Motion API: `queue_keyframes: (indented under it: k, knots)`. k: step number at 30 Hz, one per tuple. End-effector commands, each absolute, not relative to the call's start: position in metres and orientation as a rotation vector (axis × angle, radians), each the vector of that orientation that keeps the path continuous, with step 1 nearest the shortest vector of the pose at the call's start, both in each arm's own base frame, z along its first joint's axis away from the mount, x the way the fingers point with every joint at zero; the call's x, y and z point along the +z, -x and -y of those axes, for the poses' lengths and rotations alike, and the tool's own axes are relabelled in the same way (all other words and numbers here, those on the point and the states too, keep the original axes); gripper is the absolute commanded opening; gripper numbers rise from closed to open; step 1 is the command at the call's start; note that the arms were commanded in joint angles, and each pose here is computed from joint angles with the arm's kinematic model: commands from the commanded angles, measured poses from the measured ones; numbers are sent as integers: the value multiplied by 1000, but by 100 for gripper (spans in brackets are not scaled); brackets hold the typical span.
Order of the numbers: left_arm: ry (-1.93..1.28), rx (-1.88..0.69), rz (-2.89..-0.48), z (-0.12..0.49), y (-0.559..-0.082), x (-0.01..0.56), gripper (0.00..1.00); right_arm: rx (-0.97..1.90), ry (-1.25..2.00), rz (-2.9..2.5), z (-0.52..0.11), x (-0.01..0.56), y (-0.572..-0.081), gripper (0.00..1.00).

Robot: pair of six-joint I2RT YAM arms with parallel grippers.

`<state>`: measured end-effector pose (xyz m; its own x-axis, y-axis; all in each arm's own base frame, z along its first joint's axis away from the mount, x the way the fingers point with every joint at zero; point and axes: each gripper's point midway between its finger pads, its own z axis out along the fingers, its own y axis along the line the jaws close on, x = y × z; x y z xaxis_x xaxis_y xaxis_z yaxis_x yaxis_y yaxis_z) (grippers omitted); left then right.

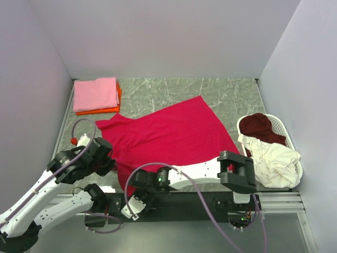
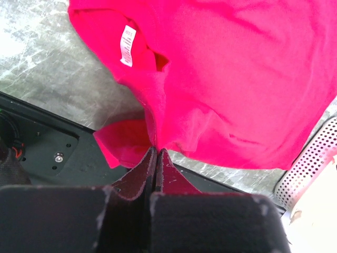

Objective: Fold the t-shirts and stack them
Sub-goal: Flatten the tshirt out

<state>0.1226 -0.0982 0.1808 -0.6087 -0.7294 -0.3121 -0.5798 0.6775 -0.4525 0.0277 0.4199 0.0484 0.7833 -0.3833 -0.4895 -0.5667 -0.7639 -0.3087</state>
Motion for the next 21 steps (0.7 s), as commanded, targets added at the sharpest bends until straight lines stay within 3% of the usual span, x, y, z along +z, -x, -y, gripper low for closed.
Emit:
queue_keyframes:
  k: [1, 8, 11, 15, 18, 21]
  knots:
    - [1034, -452, -2346, 96, -131, 188, 0, 513, 2454, -725, -449, 54, -35, 46]
    - [1038, -462, -2338, 94, -129, 187, 0, 480, 2493, -750, -451, 32, -38, 44]
    - [1034, -470, -2340, 95, -129, 187, 0, 482, 2509, -764, -449, 25, -37, 34]
    - [1030, -473, -2345, 97, -130, 184, 0, 493, 2504, -774, -448, 27, -36, 12]
    - [1026, -474, -2348, 98, -131, 183, 0, 514, 2511, -783, -442, 32, -33, 1]
    - [1020, -475, -2351, 99, -132, 182, 0, 528, 2486, -784, -440, 46, -32, 0]
